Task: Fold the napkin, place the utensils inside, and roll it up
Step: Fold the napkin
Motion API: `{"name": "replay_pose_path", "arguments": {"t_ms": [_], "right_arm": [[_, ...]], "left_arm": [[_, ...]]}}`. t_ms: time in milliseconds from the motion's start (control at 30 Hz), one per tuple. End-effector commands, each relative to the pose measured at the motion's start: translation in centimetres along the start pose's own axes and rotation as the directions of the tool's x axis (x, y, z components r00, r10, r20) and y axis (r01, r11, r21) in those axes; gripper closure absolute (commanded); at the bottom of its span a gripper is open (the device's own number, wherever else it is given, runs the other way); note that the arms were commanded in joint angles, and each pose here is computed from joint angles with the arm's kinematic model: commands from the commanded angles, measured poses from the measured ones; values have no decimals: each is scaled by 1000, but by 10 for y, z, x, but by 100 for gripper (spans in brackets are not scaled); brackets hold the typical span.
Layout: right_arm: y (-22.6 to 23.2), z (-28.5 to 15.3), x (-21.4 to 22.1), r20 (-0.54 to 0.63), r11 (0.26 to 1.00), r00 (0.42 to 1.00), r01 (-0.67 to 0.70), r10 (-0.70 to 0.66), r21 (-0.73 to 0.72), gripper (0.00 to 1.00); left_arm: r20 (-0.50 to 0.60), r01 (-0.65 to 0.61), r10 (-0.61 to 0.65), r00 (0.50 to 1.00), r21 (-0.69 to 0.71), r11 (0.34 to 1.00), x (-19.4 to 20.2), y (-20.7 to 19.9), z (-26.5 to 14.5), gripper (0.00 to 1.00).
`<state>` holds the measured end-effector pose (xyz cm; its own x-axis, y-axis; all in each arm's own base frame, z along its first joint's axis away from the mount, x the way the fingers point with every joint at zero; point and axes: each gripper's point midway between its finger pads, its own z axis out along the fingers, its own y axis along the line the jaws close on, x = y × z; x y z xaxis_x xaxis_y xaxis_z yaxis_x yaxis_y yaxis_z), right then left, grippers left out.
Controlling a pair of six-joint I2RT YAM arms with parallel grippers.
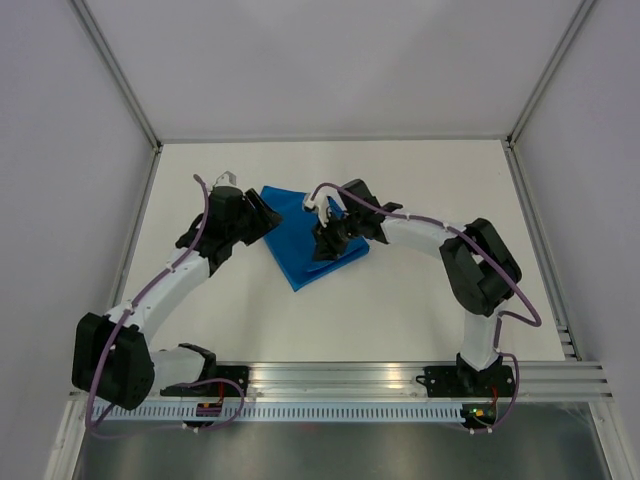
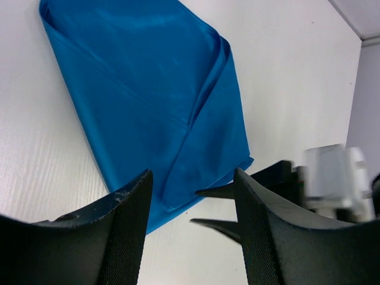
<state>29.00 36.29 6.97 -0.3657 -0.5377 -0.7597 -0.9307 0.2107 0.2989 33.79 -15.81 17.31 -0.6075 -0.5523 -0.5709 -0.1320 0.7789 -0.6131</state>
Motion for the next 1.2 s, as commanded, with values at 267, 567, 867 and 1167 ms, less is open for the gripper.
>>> {"name": "replay_pose_path", "arguments": {"t_ms": [267,567,867,1167], "right_arm": [[-157,-127,-9,62,838,987,-158,148,522,58],[-185,-125,51,-71,793,969,-151,237,591,60],[-183,-112,73,-99,799,956,-172,277,576,63],[-151,-96,92,-177,841,952,-121,249,528,64]], "left_arm": [[25,133,-131,991,-247,960,12,67,50,65],[32,153,-153,988,-404,902,17,111,64,86],[-20,148,-187,982,-537,831,37,147,81,96],[-105,53,-132,986,-552,832,36,149,106,96]]}}
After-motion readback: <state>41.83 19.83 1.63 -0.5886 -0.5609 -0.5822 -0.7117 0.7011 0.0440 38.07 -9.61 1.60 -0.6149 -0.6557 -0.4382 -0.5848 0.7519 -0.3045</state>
